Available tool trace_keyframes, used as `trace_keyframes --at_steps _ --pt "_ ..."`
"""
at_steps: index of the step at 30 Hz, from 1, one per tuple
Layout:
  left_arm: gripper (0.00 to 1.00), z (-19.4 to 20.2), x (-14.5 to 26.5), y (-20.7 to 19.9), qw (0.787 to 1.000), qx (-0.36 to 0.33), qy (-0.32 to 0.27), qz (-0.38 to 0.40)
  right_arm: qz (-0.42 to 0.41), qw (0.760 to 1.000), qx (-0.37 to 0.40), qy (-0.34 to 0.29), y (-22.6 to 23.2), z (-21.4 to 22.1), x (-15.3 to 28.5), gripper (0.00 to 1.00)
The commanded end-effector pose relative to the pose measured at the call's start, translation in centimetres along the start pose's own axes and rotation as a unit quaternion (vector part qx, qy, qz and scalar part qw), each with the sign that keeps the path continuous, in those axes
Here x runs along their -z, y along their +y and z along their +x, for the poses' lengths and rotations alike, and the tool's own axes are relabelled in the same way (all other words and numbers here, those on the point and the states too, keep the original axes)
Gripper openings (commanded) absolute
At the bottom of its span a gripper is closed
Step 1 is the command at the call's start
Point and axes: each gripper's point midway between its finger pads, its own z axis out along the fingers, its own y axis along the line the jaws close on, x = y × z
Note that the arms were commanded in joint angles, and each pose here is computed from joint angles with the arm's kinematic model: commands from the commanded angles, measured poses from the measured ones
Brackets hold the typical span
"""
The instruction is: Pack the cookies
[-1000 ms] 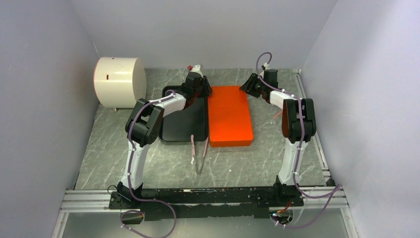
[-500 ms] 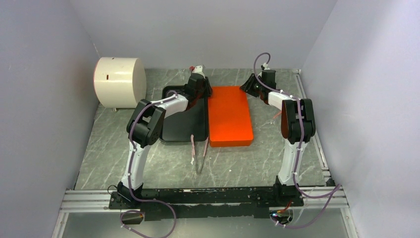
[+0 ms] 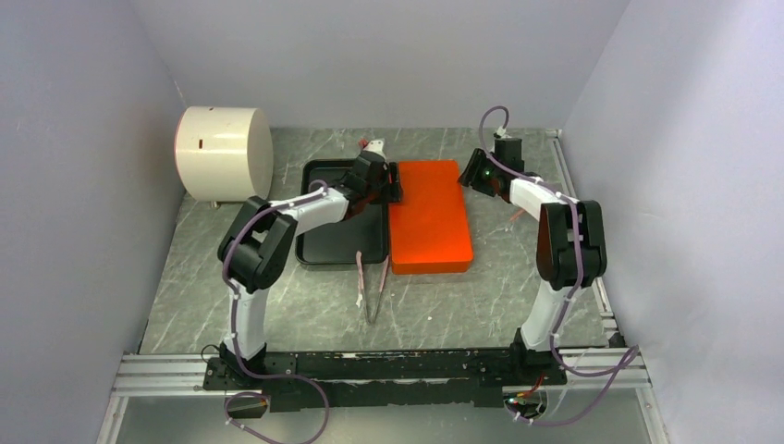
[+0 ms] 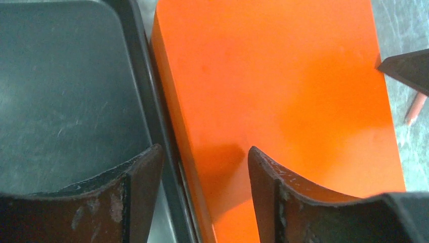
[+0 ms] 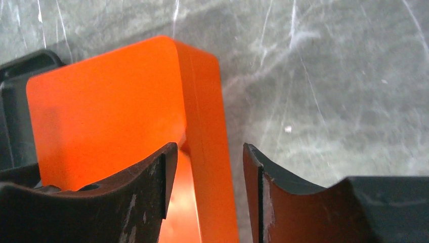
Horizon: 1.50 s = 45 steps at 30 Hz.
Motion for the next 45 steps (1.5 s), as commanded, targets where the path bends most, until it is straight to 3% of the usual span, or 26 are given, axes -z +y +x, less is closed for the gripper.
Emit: trace_keyframes --at_steps 1,4,8,16,27,41,45 --pt "0.69 -2.8 5.0 -1.3 1.000 -0.001 -0.014 0.005 0.024 0.999 0.025 -0.011 0.3 -1.4 5.0 0.56" --pt "0.70 -2.5 8.0 -2.0 1.000 -0.004 -0.019 0.003 0.008 0.999 0.027 -0.024 1.8 -0.9 7.8 0.56" --pt "0.70 1.1 11.0 -2.7 1.000 -0.002 -0.001 0.008 0.009 0.999 0.039 -0.023 2.8 2.3 10.1 0.57" --pt "0.69 7.4 14.4 -2.5 0.999 -0.030 0.036 0.000 0.037 0.998 0.050 -0.007 0.5 7.0 13.7 0.58" --pt "0.66 10.5 14.8 -3.2 0.997 -0.043 0.064 0.009 0.034 0.997 0.062 0.040 -0.7 11.6 15.4 0.51" --pt "0.55 15.8 15.4 -0.4 0.991 -0.064 0.115 -0.024 0.078 0.986 0.072 0.127 -2.7 19.0 15.3 0.41" --pt "0.56 16.3 16.0 0.5 0.991 -0.059 0.116 -0.033 0.077 0.988 0.074 0.111 -2.0 18.7 15.7 0.39"
